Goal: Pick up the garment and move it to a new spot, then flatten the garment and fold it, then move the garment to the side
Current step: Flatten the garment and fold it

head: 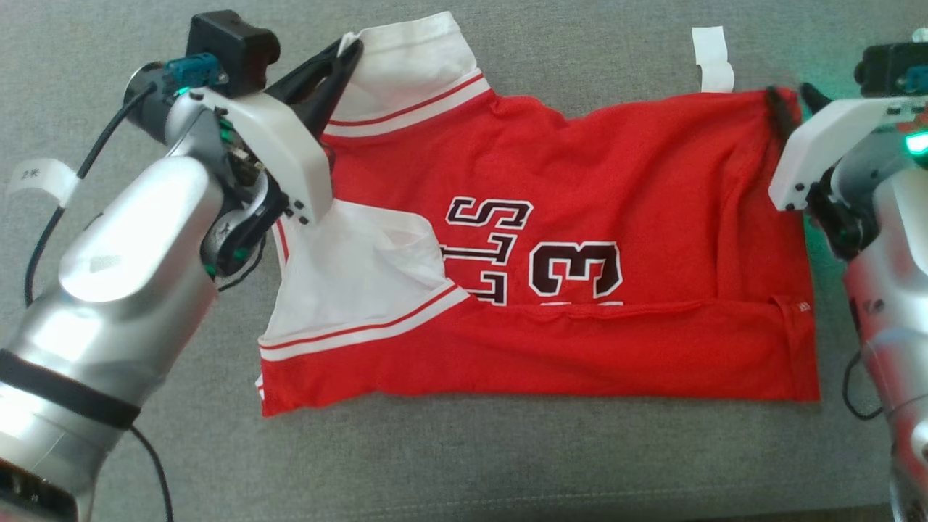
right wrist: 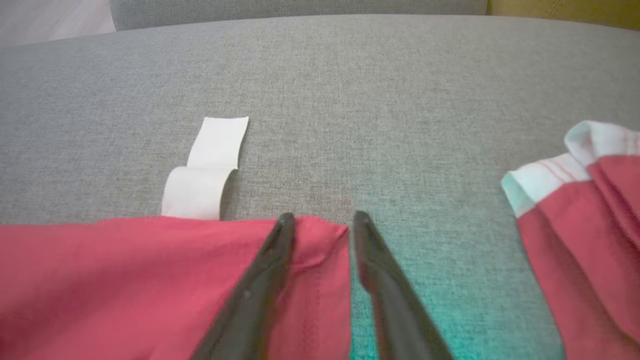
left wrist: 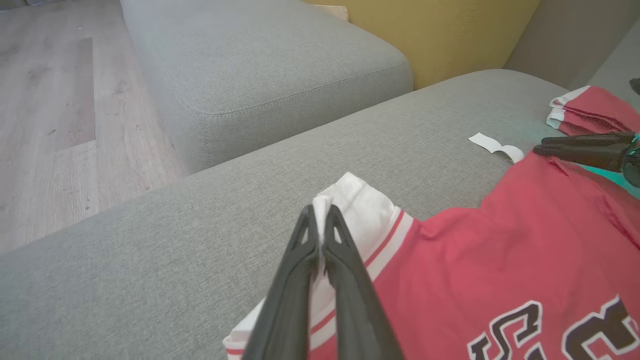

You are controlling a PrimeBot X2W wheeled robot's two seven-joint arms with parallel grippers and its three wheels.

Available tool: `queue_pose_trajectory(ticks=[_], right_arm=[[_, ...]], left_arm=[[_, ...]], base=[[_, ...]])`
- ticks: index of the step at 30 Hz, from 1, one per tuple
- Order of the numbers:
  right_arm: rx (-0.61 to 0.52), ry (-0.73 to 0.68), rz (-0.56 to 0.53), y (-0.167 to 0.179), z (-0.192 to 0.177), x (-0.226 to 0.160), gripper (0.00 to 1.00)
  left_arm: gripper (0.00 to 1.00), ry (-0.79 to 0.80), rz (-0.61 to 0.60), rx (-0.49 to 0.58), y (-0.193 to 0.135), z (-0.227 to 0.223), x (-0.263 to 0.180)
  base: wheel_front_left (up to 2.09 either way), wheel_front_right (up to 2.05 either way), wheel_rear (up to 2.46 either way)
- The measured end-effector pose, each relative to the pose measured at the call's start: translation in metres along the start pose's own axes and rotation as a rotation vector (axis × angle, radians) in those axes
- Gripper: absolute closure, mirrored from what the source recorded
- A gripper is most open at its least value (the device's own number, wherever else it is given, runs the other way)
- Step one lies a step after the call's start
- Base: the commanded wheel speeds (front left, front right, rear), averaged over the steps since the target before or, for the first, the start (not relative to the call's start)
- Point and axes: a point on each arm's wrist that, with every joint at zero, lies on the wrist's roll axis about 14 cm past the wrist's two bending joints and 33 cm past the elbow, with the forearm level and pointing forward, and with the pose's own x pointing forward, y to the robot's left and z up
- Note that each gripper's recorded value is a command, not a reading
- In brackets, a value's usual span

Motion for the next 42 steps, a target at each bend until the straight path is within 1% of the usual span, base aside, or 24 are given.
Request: queue_pose_trajectory(ticks=[6,12,15,16,26,31,34,42], right_arm=[[0.012,-0.06,-0.003,-0.006,0.019,0.001,1.0],[0.019,-0.137,-0.003,-0.012,0.041,-0.002,1.0],[0.029,-0.191,0.011,-0.009,0.056,-0.004,1.0],[0.029,-0.23,0.017,-0.008,0.066,-0.005,1.0],[0.044,-0.446,0.024,-0.009,0.119,-0.012,1.0],[0.043,-0.455,0.047,-0.001,0.119,-0.014,1.0],[0.037,-0.449,0.051,-0.003,0.116,-0.019,1.0],[0.022,-0.368,0.089,-0.002,0.083,-0.041,1.0]], left_arm=[[1.0,0.012,0.058,0.003,0.019,-0.007,0.002],[1.0,-0.034,0.107,0.018,0.039,0.009,0.008],[1.0,-0.072,0.137,0.03,0.05,0.021,0.013],[1.0,-0.094,0.15,0.036,0.055,0.027,0.016],[1.0,-0.223,0.244,0.041,0.08,0.059,0.026],[1.0,-0.225,0.231,0.047,0.074,0.06,0.025],[1.0,-0.233,0.216,0.059,0.071,0.064,0.018],[1.0,-0.21,0.173,0.059,0.051,0.049,-0.015]], base=[[0.0,0.0,0.0],[0.0,0.0,0.0],[0.0,0.0,0.0],[0.0,0.0,0.0],[0.0,0.0,0.0],[0.0,0.0,0.0],[0.0,0.0,0.0],[0.0,0.0,0.0]])
